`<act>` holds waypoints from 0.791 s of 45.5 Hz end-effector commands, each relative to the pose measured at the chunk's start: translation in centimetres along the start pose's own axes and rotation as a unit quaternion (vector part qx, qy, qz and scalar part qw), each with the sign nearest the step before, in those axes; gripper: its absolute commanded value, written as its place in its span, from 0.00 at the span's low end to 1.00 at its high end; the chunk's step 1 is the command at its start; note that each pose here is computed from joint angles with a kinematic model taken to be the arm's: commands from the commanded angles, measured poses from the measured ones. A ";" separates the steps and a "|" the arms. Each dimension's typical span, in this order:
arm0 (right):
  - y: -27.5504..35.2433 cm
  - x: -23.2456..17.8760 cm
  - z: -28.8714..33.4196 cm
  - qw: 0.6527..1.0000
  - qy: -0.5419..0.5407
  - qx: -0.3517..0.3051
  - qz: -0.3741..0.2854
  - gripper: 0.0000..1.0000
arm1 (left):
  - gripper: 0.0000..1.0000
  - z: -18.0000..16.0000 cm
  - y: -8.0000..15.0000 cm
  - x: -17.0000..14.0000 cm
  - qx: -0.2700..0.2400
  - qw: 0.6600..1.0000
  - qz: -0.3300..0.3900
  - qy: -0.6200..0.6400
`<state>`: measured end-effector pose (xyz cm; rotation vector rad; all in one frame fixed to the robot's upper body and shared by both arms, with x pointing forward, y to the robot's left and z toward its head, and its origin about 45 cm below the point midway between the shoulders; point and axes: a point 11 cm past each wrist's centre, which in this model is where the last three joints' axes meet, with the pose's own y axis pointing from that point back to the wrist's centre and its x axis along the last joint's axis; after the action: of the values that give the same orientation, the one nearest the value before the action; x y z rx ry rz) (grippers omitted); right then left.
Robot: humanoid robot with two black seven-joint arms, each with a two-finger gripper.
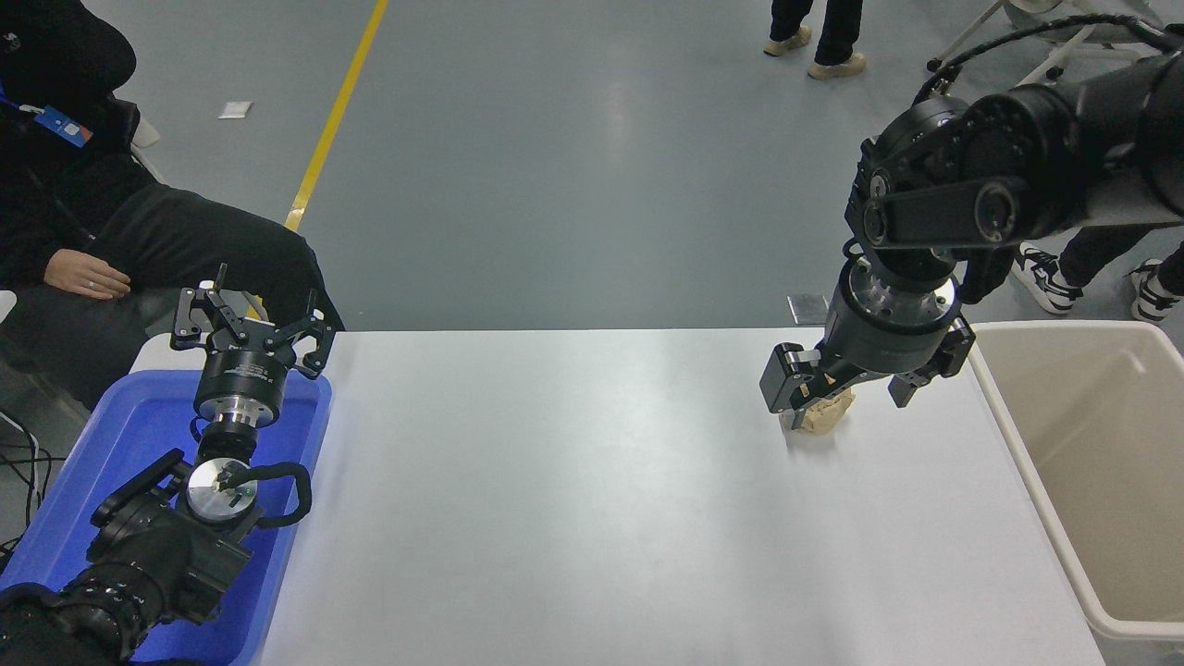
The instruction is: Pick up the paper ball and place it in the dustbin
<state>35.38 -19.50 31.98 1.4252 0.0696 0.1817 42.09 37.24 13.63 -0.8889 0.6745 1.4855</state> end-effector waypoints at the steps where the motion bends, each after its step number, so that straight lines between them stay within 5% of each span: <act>1: -0.2 0.0 0.0 1.000 -0.001 0.001 -0.002 1.00 | 0.99 -0.1 0.0 0.0 0.000 1.000 0.000 0.001; 36: -0.9 0.4 -1.0 1.000 0.004 0.019 0.000 1.00 | 0.99 0.0 0.0 0.0 0.000 1.000 0.000 0.000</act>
<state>35.64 -19.03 31.25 1.4461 0.0747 0.1841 42.09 37.26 13.63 -0.8899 0.6750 1.4867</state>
